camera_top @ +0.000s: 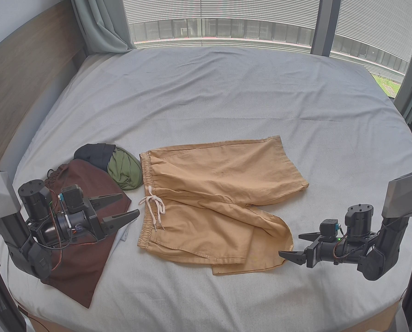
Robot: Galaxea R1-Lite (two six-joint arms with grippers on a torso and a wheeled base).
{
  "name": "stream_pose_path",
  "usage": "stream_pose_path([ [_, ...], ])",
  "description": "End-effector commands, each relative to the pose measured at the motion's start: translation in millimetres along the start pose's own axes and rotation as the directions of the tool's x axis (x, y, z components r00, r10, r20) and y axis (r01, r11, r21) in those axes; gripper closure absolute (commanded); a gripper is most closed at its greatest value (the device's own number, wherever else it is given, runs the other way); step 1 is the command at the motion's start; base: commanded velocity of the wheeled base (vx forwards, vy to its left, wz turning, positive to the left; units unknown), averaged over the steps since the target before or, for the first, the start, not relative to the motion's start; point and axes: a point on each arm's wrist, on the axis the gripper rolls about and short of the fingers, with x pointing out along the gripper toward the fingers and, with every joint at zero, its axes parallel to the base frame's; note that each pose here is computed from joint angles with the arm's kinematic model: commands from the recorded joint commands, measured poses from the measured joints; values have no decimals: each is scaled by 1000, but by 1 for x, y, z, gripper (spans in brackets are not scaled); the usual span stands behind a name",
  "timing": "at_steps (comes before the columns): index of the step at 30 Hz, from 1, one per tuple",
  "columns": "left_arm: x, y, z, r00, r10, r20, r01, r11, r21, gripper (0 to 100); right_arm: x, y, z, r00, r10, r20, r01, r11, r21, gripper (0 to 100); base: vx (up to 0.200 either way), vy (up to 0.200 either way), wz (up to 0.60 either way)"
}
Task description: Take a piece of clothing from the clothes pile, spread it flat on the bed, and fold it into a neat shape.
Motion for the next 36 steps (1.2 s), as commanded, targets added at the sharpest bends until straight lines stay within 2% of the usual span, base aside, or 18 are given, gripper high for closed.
stream_pose_path([
  [1, 1, -1, 0, 1000, -4, -2, 4, 1000, 0, 0, -2, -9, -3, 1000, -25, 3, 25, 1000, 15, 0, 0, 0, 0],
  [15, 2, -2, -1, 1000, -9, -5, 9, 1000, -2, 0, -5, -11, -4, 999, -35, 0, 35, 999, 21, 0, 0, 0, 0],
  [16, 2, -2, -2, 1000, -9, -6, 9, 1000, -3, 0, -5, -11, -4, 999, -36, 1, 36, 999, 20, 100, 0, 0, 0],
  [26, 3, -3, -2, 1000, -15, -8, 15, 1000, -3, 0, -11, -10, -7, 999, -42, -12, 42, 999, 14, 100, 0, 0, 0],
  [36, 3, -3, -3, 1000, -16, -10, 16, 1000, -6, 0, -14, -37, 21, 983, -150, 110, 152, 988, -9, 100, 0, 0, 0],
])
